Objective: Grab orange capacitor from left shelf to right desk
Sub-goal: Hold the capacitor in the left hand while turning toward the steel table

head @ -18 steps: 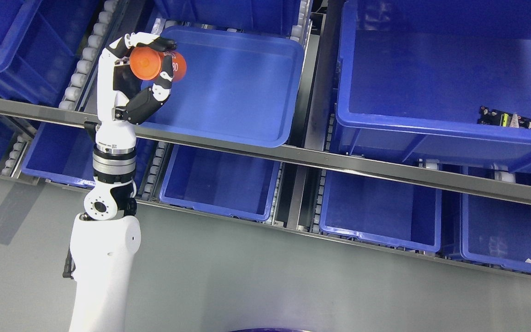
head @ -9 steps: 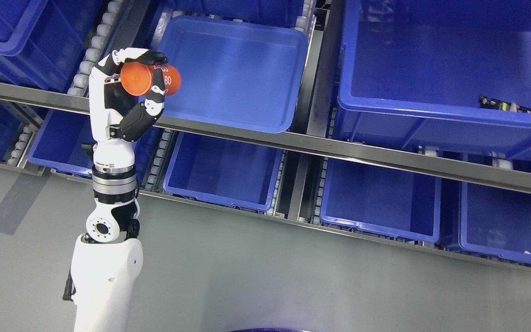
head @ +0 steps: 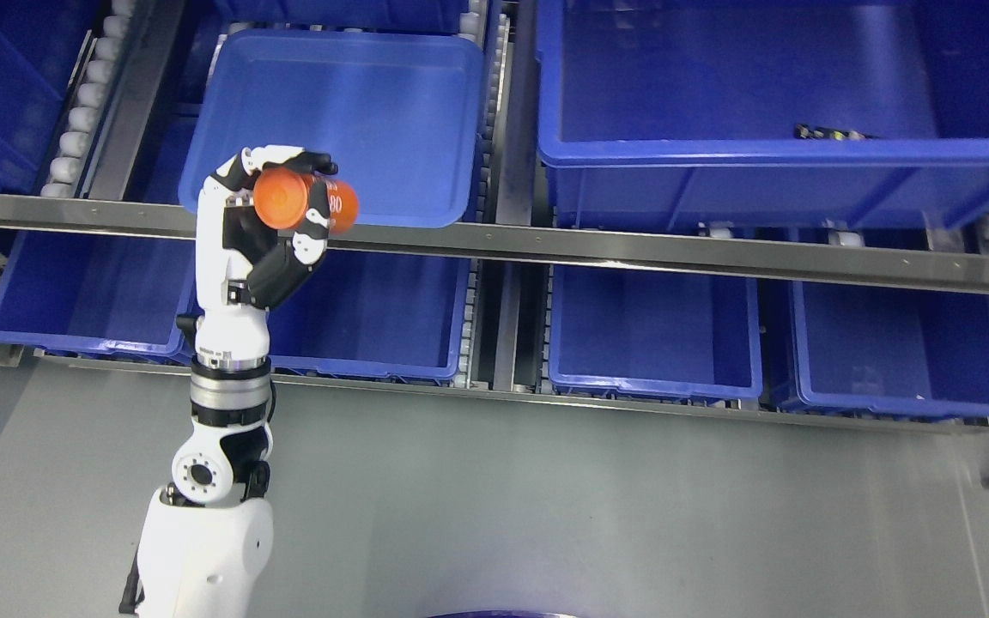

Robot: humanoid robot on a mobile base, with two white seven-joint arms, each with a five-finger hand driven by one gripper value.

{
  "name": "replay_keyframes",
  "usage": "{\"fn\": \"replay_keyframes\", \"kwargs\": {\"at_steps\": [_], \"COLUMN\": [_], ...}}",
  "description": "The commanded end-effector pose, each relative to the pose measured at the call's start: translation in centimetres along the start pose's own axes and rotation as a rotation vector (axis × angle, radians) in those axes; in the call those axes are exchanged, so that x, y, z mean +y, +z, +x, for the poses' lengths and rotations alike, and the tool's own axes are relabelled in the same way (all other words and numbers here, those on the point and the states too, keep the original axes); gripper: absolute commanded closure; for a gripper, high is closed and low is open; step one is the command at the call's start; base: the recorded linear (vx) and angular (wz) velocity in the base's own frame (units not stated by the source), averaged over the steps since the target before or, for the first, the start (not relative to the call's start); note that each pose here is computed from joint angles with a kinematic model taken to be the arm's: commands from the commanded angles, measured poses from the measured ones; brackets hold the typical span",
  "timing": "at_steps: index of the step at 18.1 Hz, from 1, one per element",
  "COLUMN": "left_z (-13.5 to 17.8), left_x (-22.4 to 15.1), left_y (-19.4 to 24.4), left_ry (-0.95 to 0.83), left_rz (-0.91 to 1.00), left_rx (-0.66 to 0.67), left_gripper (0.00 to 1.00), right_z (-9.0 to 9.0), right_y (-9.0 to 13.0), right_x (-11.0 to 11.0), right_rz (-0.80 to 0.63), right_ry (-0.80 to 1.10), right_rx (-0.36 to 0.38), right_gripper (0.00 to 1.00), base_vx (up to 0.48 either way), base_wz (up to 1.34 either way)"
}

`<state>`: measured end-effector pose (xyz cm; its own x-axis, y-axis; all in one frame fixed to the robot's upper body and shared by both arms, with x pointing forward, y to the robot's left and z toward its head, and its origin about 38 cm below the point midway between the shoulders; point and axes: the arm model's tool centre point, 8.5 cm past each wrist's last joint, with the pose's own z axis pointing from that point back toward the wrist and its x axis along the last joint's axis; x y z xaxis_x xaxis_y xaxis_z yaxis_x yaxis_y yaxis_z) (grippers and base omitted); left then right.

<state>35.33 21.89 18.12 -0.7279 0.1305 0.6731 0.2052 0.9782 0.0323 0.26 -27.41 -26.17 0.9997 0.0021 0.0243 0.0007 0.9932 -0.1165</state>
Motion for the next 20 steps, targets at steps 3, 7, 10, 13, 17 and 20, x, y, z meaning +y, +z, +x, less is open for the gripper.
{"fn": "replay_keyframes", "kwargs": {"at_steps": [3,7,10,13,17,20], "left_z": [1.4,1.6,0.7,-0.7,-0.9,-0.9], "left_x": [-1.4,-2.2,-5.5,-6.1,-6.1,-5.9], "left_y": [8.5,11.1,11.3,11.6,11.0,8.7], "left_ry": [0.007,0.026,0.122,0.155,0.157,0.149], "left_rz": [-0.013,-0.036,-0.088,-0.095,-0.094,-0.094], "left_rx": [0.100,0.159,0.218,0.342,0.347,0.278], "left_gripper": [0.99,0.99,0.99,0.98,0.98,0.98], "right_z": [-0.7,-0.7,-0.7,-0.7,-0.7,-0.7], "right_y": [0.0,0.0,0.0,0.0,0.0,0.0], "right_x": [-1.1,-1.1,-1.1,-1.1,-1.1,-1.1], "right_rz": [-0.018,-0.018,-0.018,-0.018,-0.018,-0.018], "right_ry": [-0.008,-0.008,-0.008,-0.008,-0.008,-0.008], "right_rx": [0.004,0.002,0.004,0.004,0.002,0.004], "right_gripper": [0.00,0.00,0.00,0.00,0.00,0.00], "base_vx": [-0.107,-0.130,-0.145,-0.133,-0.071,-0.031], "base_wz": [-0.23,-0.24,-0.27,-0.29,-0.15,-0.05]}}
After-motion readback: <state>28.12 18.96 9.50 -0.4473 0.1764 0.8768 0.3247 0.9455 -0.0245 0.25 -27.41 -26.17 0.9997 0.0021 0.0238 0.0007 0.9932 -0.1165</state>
